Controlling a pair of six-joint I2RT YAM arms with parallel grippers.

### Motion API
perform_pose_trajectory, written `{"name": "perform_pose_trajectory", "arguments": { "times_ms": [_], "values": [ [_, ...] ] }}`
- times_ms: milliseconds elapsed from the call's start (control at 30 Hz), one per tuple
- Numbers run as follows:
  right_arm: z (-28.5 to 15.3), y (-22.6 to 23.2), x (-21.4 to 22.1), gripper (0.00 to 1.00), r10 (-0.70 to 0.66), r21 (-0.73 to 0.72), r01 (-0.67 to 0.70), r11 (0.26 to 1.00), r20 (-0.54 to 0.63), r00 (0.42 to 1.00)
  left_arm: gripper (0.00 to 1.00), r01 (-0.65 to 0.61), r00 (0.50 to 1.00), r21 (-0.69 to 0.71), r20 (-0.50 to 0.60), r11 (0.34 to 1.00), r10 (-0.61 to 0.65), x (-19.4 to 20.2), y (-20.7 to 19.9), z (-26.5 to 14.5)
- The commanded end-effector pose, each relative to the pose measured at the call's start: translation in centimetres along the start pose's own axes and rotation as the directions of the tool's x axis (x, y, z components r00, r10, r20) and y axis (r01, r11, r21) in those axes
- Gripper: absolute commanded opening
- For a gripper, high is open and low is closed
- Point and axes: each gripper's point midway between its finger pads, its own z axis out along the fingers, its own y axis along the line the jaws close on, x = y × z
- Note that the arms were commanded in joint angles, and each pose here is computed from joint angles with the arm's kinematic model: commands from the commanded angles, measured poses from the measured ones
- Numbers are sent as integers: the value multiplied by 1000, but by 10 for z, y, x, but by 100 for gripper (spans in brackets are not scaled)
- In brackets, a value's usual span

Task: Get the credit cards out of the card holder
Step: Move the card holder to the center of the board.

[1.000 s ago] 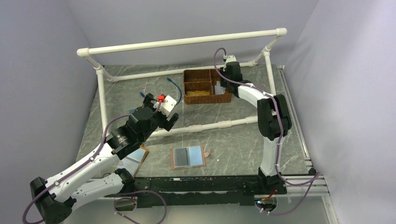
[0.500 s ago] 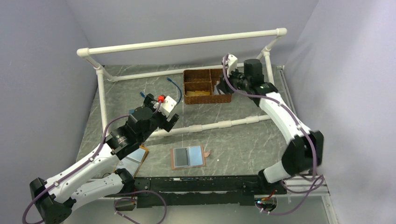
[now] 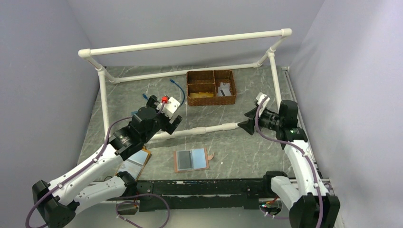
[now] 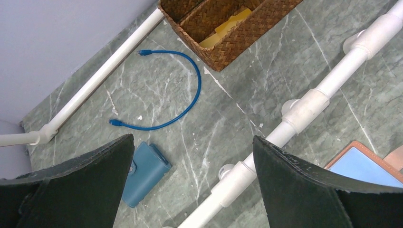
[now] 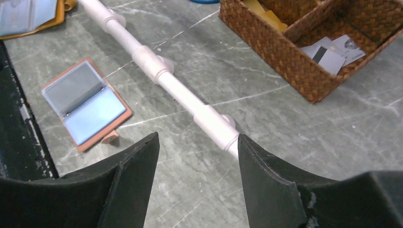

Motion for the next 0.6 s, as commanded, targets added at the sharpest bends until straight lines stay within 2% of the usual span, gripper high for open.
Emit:
{"name": "perform_pose_trajectory", "arguments": {
  "times_ms": [0, 567],
  "values": [
    [-13, 9, -7, 65, -61, -45, 67, 997, 113, 992, 100, 41, 999, 26, 27, 999, -42, -10, -3, 2],
    [-38, -15, -2, 68, -25, 43, 19, 999, 142, 990, 100, 45, 999, 76, -11, 996, -45, -6, -13, 8]
  ]
}}
